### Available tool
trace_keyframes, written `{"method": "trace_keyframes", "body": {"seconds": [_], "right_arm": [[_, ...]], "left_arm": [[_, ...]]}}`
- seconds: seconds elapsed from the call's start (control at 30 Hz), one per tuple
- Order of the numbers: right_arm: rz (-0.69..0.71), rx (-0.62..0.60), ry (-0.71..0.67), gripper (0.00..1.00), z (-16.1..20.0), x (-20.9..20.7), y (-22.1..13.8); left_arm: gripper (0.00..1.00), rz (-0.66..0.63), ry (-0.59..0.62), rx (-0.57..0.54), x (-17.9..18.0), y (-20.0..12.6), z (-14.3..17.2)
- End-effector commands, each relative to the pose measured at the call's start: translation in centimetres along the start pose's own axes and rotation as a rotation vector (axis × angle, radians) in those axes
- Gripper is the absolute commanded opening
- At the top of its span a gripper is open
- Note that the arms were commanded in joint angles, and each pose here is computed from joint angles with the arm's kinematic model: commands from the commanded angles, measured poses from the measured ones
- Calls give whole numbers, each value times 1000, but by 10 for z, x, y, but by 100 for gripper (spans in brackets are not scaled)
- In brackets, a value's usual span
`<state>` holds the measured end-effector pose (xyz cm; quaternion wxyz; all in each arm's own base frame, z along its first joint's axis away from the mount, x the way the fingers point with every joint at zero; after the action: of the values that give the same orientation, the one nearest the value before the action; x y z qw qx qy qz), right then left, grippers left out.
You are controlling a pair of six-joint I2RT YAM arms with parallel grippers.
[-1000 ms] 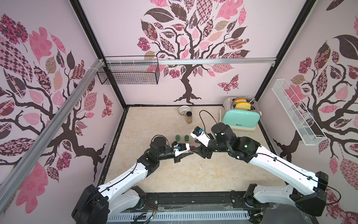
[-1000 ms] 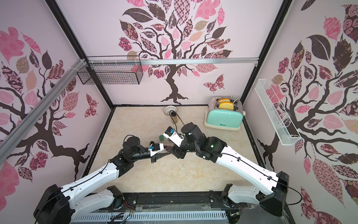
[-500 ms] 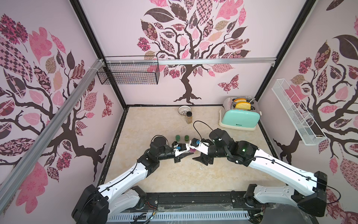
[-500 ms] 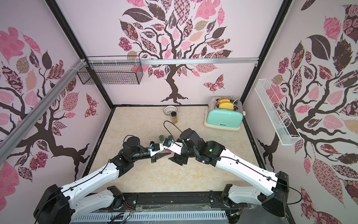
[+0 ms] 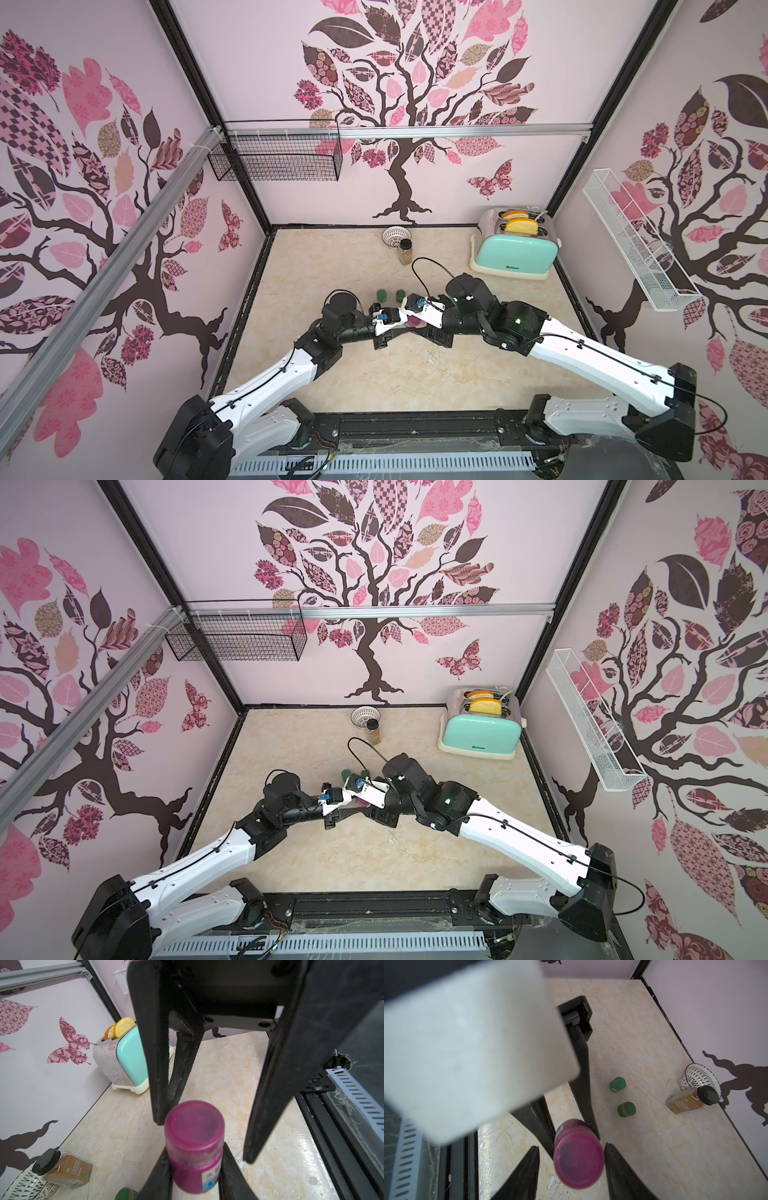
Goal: Close the paint jar lid
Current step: Screw the lid onto the paint jar.
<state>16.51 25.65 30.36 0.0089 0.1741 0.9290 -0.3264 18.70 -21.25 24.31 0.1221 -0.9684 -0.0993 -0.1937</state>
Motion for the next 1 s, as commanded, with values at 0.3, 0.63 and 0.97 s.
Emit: {"method": "trace_keyframes", "body": {"seconds": [0.3, 0.63, 0.97], "right_arm": [[17, -8, 41, 53, -5, -2, 0], [42, -33, 24, 54, -8, -4, -4], [42, -60, 22, 51, -10, -3, -5]], "left_arm": [[22, -3, 25, -33, 3, -1, -10], [23, -1, 24, -33, 3, 0, -10], [23, 2, 22, -29, 3, 0, -9]]}}
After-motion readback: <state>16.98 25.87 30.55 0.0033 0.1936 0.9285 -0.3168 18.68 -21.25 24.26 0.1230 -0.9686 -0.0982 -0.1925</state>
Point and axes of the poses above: each gripper's point midway between its finger pads, its own y axis out along the fingers, its own x axis along the line the jaws close on, z = x × y, the point moved 8 cm from there along -y, back along the fingers, and after that the axes turned 6 degrees about y, right-handed, at the moved point
